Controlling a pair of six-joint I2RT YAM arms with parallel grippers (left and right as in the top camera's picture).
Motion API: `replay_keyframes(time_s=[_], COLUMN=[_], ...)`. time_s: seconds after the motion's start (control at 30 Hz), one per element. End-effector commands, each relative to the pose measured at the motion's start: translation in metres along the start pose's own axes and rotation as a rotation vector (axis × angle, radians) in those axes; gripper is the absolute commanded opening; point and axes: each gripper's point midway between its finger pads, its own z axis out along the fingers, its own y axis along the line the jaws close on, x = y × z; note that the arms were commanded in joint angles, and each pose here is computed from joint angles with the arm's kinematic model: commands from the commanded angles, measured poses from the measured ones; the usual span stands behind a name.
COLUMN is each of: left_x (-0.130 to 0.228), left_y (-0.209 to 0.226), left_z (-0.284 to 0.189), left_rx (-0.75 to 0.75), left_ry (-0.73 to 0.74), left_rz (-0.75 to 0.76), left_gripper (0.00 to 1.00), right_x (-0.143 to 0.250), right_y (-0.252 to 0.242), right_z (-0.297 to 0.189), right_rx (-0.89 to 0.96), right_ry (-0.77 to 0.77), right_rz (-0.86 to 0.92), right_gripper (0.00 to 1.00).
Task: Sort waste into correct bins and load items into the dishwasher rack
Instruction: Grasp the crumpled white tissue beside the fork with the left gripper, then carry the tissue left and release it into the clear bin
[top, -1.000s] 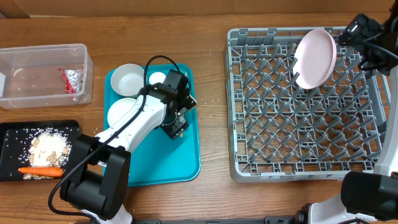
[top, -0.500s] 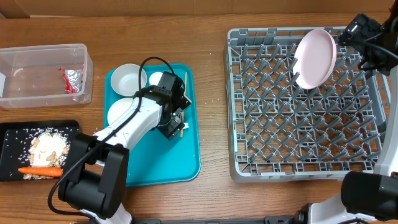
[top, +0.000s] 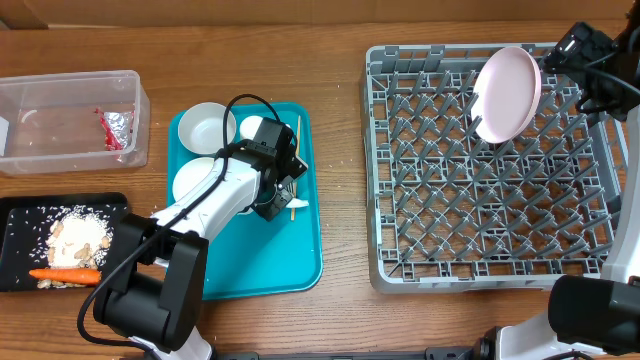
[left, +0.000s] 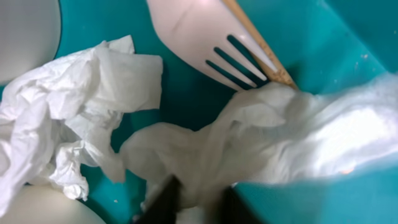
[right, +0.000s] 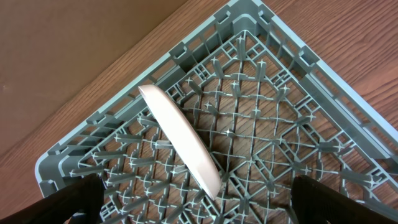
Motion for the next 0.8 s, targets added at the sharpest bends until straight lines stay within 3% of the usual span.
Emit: replay_keyframes(time_s=[0.0,0.37,0.6,0.77], left_x=[0.002,-0.013,-0.051,-0.065], left_y=[-0.002,0.009,0.030,0.074], left_z=[0.003,-0.047,-0.106,-0.141], left_rx=[0.017,0.025,0.001,-0.121], left_ry=[0.007,0.027,-0.078,-0.160], left_rz=[-0.015,-0.089,-0.139,-0.259], left_gripper=[0.04,0.04,0.04,0.04], right_x=[-0.004,-0.004,-0.004,-0.004], right_y=[0.002,0.002,0.002,0.002], right_z=[-0.007,-0.007,-0.007,-0.007], right_rx=[-0.008,-0.008,-0.008,-0.008], right_ry=[-0.021,-0.021,-0.021,-0.021], right_rz=[0.001,0.001,0.001,0.001], right_gripper=[1.00,1.00,1.00,1.00])
